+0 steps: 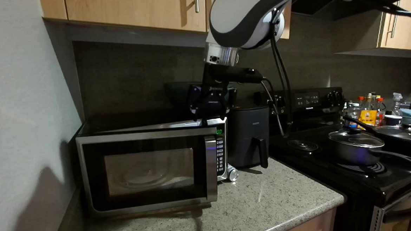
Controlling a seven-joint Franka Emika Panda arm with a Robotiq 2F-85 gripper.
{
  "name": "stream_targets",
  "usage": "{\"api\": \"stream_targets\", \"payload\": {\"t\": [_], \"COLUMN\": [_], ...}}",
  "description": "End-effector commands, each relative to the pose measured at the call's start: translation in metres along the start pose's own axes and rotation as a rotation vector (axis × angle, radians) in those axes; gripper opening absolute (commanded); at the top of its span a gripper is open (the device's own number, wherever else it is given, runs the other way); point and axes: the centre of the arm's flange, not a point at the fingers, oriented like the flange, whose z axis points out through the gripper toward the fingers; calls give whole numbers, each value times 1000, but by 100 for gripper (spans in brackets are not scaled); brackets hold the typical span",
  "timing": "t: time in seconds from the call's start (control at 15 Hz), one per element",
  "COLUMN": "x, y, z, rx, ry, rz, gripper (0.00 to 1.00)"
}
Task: Open the microwave door, place the blue bowl inside the microwave
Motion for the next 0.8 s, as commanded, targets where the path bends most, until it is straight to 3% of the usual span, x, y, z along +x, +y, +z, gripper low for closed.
{"api": "stream_targets", "payload": {"t": [0.0, 0.07, 0.2, 0.27, 0.33, 0.4, 0.47, 0.53, 0.73], "x": [-1, -4, -6, -4, 4, 3, 5, 3, 5], "y": [-1, 20, 29, 33, 35, 40, 34, 38, 29], "z": [-1, 74, 103, 125, 125, 138, 100, 118, 109], "rx": [-3, 6, 1, -1, 16, 25, 16, 13, 22], "ry": [-30, -47, -63, -17, 57, 57, 40, 34, 46], "rz": [11, 8, 18, 32, 47, 55, 52, 57, 47], "gripper": [100, 100, 100, 100, 100, 100, 100, 100, 100]}}
